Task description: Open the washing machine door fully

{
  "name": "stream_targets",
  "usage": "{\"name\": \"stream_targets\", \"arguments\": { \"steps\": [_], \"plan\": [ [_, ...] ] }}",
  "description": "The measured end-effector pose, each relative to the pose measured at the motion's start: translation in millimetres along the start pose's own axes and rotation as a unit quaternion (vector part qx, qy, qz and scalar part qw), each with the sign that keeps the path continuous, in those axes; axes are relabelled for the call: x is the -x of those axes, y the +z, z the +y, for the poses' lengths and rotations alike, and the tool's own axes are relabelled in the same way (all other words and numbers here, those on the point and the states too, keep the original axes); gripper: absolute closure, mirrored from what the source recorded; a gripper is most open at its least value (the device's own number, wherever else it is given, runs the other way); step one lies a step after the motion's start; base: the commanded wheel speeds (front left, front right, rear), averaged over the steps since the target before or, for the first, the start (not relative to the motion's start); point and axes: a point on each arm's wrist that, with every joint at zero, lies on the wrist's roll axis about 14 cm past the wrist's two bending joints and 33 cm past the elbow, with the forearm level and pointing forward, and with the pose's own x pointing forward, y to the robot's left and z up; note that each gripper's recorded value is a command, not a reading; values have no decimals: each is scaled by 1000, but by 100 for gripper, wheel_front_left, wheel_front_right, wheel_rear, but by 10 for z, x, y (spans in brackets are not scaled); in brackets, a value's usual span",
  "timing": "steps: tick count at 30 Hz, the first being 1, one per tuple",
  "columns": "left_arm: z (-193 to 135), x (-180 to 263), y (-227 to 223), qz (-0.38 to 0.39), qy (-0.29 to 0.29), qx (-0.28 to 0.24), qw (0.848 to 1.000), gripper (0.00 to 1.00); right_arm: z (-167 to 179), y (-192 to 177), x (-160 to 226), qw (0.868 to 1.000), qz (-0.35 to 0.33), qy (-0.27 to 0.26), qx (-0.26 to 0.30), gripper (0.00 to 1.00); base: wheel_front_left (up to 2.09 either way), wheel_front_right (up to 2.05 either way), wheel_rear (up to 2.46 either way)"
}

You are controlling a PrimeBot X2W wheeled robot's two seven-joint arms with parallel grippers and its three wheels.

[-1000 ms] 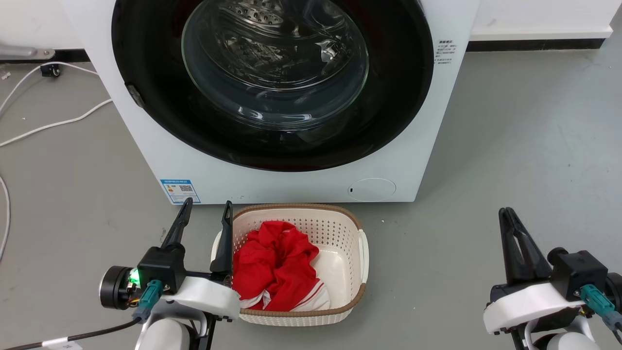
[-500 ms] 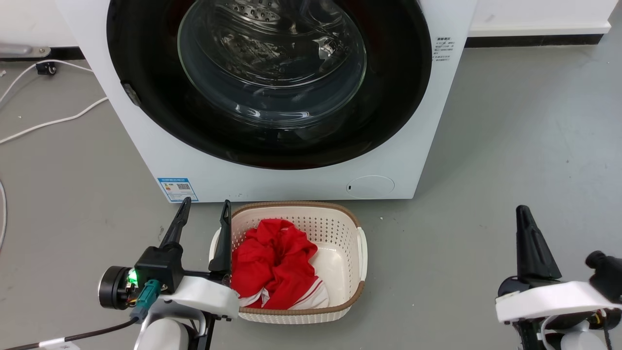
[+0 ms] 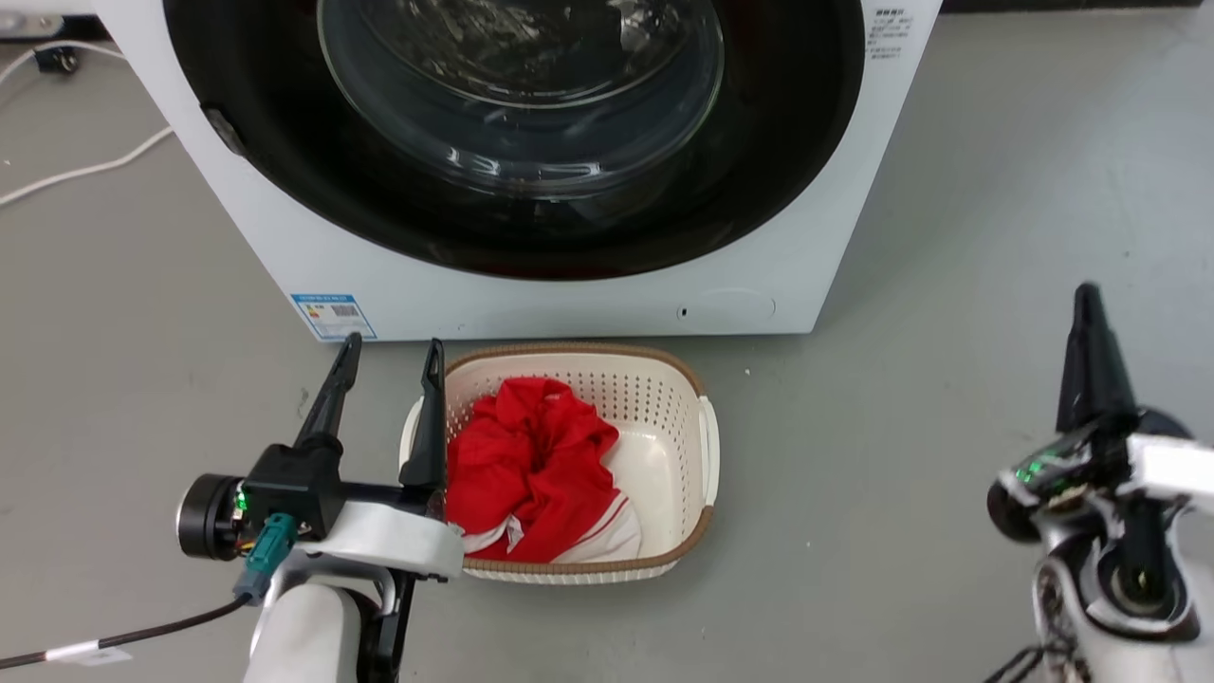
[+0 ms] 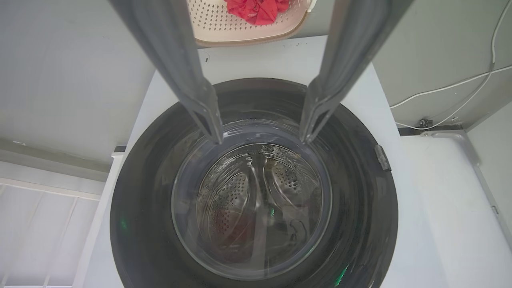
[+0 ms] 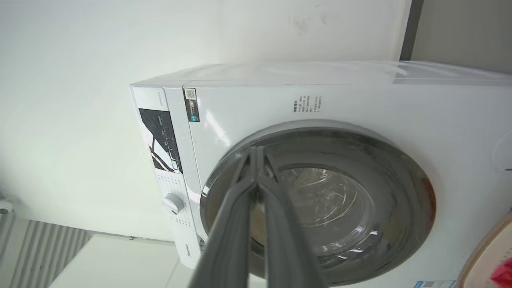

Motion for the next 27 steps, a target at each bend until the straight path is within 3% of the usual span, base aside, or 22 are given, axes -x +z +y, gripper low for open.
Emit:
{"name": "stream_targets", "arguments": {
  "steps": [5, 9, 18, 27],
  "plan": [
    [15, -113, -76, 3, -1, 6, 1000, 0, -98, 105, -350, 997, -2, -15, -73, 100, 0, 0, 0],
    [37, -185, -123, 5, 0, 8, 1000, 0, -121, 157, -682, 996, 13, -20, -80, 100, 0, 0, 0],
    [86, -327, -189, 3, -1, 9, 1000, 0, 30, 25, -1481, 996, 92, -17, -5, 100, 0, 0, 0],
    [168, -388, -261, 5, 3, 5, 1000, 0, 5, -523, -1951, 978, 194, -35, 73, 100, 0, 0, 0]
  ]
}}
